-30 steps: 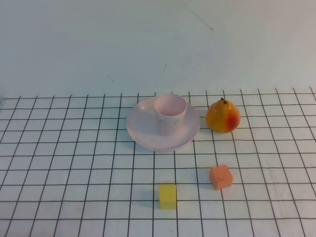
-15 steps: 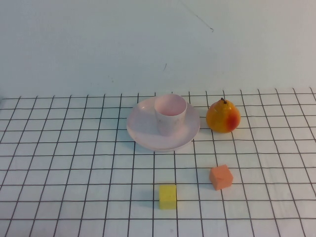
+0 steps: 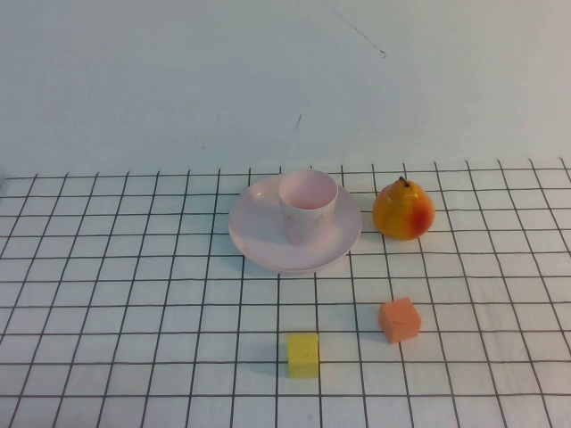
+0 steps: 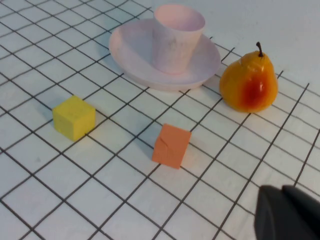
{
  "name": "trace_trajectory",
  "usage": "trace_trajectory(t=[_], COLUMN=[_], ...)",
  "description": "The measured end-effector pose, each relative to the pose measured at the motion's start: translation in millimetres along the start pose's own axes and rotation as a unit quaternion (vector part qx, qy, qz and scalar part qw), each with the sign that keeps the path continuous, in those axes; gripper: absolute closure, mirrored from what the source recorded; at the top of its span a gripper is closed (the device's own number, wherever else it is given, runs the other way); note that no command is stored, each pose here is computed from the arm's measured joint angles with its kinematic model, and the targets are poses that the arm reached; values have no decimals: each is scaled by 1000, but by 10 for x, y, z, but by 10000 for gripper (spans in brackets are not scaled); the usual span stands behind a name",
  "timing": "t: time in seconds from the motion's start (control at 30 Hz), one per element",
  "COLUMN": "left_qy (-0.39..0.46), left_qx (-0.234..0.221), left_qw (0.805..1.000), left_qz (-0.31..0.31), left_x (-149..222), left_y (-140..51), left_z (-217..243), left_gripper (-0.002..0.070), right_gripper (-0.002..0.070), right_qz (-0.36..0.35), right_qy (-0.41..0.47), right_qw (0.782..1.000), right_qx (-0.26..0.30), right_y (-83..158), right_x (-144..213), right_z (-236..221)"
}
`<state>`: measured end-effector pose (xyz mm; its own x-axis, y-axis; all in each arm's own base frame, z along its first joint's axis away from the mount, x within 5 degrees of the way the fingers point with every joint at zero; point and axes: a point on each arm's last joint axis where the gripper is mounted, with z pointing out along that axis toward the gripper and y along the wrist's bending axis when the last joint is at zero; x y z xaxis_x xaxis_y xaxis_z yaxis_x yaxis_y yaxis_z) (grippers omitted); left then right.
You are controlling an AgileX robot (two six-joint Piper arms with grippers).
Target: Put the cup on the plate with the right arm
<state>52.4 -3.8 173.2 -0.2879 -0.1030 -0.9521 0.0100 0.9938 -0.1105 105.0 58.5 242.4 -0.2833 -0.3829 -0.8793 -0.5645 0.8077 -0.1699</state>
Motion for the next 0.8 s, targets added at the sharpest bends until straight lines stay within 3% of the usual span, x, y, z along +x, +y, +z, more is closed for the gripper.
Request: trace_trajectory(t=[0.63, 0.8], left_qy=[0, 0], left_qx=[0, 0], left_qw=[1000, 1000], left_qz=[0, 0], left_x=[0, 0], left_y=[0, 0], left_z=[0, 0], left_gripper=[678, 678], right_gripper=[678, 678], right_qz=[4, -14], right_qy=[97, 69], right_qw=[995, 997], right_qx=[-34, 18], right_y=[102, 6], right_x=[364, 366], right_z=[22, -106])
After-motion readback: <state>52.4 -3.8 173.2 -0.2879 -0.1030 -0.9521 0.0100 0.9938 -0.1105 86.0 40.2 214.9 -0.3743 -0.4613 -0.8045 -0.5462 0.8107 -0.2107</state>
